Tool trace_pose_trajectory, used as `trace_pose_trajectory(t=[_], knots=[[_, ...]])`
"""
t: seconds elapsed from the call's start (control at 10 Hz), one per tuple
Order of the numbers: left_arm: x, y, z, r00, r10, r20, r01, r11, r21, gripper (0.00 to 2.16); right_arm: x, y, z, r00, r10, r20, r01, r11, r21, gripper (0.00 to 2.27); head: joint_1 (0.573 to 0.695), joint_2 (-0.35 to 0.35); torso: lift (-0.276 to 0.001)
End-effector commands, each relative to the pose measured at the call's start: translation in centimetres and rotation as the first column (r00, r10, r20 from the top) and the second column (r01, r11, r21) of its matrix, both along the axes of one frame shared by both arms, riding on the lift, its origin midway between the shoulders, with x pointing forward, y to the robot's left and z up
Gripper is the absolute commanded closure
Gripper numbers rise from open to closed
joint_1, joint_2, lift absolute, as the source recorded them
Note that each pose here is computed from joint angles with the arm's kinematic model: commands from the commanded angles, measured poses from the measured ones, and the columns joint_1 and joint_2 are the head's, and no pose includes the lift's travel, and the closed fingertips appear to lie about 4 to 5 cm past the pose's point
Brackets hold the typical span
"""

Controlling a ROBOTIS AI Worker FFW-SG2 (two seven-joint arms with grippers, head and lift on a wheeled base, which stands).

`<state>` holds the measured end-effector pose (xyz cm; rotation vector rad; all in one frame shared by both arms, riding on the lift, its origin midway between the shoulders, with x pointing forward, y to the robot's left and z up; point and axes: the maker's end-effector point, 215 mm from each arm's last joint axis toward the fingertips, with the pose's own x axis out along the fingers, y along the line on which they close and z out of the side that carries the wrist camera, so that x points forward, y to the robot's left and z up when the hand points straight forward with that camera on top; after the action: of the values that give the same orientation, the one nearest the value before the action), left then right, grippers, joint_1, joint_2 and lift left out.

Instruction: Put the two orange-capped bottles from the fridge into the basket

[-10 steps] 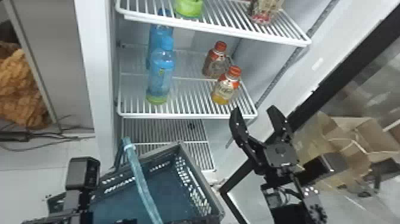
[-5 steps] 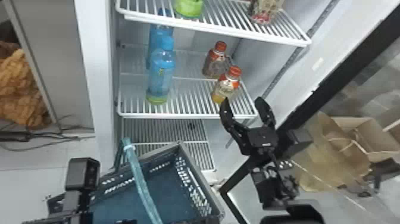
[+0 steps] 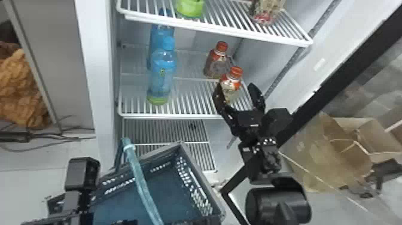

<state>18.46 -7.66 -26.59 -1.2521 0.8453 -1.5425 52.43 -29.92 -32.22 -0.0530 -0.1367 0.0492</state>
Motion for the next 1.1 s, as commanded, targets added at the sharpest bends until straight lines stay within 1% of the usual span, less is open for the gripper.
trace_pose_trajectory(t=[0.0,0.1,0.3,0.4,0.6,0.7,0.8,0.9,1.0], knots=[[0.0,0.0,0.0,1.000,-0.002,0.002,0.002,1.000,0.001,1.17,1.1,-0.3,0.3,1.000,-0.014,0.009,0.014,1.000,-0.018,0.16,0.695,-0.350,-0.235],[0.0,0.0,0.0,1.000,-0.002,0.005,0.002,1.000,0.002,1.17,1.3,-0.8,0.0,0.999,-0.032,0.004,0.033,0.999,-0.025,0.16,0.695,-0.350,-0.235],[0.2,0.0,0.1,1.000,0.000,0.008,0.000,1.000,0.002,1.17,2.8,-1.6,-1.4,0.999,-0.049,-0.022,0.048,0.998,-0.044,0.16,0.695,-0.350,-0.235],[0.2,0.0,0.1,1.000,0.002,0.009,-0.002,1.000,0.001,1.17,3.4,-1.6,-0.8,0.999,-0.048,-0.012,0.048,0.998,-0.040,0.16,0.695,-0.350,-0.235],[0.2,0.0,0.2,1.000,0.000,0.007,0.000,1.000,-0.001,1.17,4.7,-1.3,-0.9,0.999,-0.047,-0.015,0.047,0.999,-0.014,0.17,0.695,-0.350,-0.235],[0.2,0.0,0.2,1.000,0.000,0.007,0.000,1.000,-0.001,1.17,4.9,-1.2,-1.4,0.999,-0.047,-0.025,0.047,0.999,-0.003,0.27,0.695,-0.350,-0.235],[0.2,0.0,0.1,1.000,0.002,0.005,-0.002,1.000,-0.001,1.17,4.9,-1.3,-2.3,0.998,-0.049,-0.046,0.049,0.999,0.011,0.48,0.695,-0.350,-0.235],[0.2,0.1,0.0,1.000,0.004,0.004,-0.004,1.000,0.000,1.17,4.7,-1.3,-2.9,0.997,-0.050,-0.061,0.051,0.998,0.022,0.63,0.695,-0.350,-0.235],[0.2,0.1,0.1,1.000,0.008,0.002,-0.008,1.000,-0.002,1.17,4.7,-1.2,-2.7,0.997,-0.047,-0.058,0.049,0.998,0.026,0.66,0.695,-0.350,-0.235]])
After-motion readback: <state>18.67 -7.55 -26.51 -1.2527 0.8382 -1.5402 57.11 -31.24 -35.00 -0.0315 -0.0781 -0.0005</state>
